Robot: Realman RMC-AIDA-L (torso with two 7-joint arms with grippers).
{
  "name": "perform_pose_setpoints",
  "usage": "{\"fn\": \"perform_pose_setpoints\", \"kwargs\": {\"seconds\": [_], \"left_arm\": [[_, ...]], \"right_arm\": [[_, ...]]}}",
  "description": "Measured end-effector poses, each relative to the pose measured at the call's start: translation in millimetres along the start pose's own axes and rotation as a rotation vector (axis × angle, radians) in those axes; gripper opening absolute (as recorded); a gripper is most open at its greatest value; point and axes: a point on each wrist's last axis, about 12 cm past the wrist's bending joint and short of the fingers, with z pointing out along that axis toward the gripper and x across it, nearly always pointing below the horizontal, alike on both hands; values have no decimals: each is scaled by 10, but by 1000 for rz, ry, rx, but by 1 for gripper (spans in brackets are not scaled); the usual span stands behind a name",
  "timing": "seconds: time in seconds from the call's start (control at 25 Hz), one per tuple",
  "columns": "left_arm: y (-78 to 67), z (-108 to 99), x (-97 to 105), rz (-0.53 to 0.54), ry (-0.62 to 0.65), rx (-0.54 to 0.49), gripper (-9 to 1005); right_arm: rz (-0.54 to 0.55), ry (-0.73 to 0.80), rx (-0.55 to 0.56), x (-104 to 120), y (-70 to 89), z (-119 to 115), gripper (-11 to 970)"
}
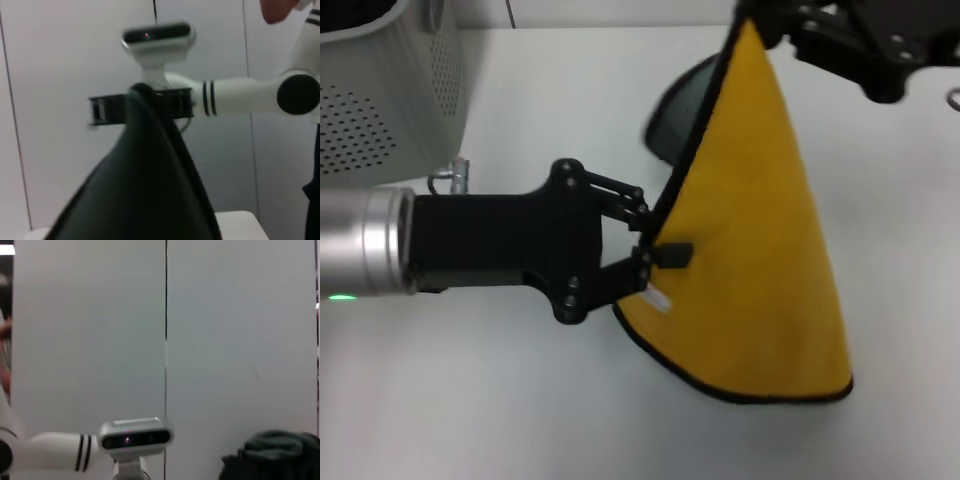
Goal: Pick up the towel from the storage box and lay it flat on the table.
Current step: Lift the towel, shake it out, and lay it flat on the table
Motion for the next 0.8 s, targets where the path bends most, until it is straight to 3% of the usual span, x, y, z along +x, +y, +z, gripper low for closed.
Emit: {"fn": "perform_pose_setpoints", "kwargs": {"seconds": [0.4,0.8], "left_arm": [[41,158,149,-70,7,13,191],[32,138,212,-81,6,0,192]], "right_arm": [[-88,47,-3,-311,-110,154,18],[-164,31,50,-531,-88,27,24]]}}
